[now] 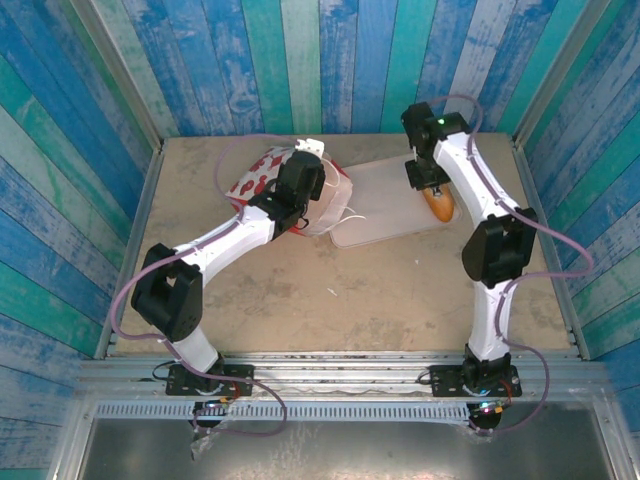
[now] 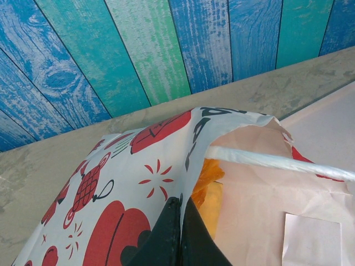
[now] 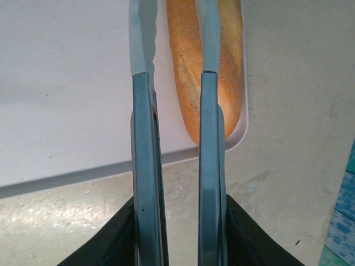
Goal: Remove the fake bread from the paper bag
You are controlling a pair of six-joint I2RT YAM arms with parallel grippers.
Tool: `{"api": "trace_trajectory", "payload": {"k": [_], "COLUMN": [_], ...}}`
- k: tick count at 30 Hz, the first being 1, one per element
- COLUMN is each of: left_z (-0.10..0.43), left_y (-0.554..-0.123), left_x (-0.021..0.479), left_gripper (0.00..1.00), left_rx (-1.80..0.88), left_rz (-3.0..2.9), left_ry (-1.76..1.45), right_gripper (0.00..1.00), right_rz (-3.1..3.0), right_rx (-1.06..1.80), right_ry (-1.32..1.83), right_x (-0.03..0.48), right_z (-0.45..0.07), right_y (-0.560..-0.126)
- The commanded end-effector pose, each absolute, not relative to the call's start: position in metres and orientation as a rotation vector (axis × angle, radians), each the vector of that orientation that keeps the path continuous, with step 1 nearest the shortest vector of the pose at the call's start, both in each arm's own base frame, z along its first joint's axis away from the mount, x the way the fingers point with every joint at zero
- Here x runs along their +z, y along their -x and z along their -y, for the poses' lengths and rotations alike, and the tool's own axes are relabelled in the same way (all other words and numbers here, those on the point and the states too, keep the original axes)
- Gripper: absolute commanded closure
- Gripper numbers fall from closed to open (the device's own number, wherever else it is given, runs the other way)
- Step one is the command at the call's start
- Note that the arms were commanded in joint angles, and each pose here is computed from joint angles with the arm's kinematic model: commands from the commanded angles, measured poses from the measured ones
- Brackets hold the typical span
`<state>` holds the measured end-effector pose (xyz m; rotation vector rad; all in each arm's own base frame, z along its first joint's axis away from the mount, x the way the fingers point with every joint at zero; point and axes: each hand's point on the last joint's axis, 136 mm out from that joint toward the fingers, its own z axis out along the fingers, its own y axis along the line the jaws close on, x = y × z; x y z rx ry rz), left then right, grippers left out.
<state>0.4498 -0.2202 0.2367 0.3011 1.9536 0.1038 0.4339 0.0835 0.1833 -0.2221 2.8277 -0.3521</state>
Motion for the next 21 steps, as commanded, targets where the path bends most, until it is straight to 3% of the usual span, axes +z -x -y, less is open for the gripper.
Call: {"api": "trace_trajectory", "payload": {"k": [1, 13, 21], "left_z": [0.223, 0.223, 0.221], "left_y": [-0.452, -0.445, -0.443], "left_x": [0.244, 0.245, 0.245], "left_gripper": [1.0, 1.0, 1.0], "left_rx": [0.101, 0.061, 0.063], "left_rz": [-1.935, -1.915, -1.907], "left_ry": [-0.296, -0.304, -0.306], "right_gripper": [0.64, 0.68, 0.64], "right_rz": [-2.797, -2.683, -2.577], "right_rx": [-0.227, 0.505, 0.833], "right_ry": [0.215, 0.31, 0.295], "right_x": [0.202, 0.226, 0.245], "right_z": [-0.091, -0.152, -0.176], "right_y": [-0.423, -0.361, -0.317]}}
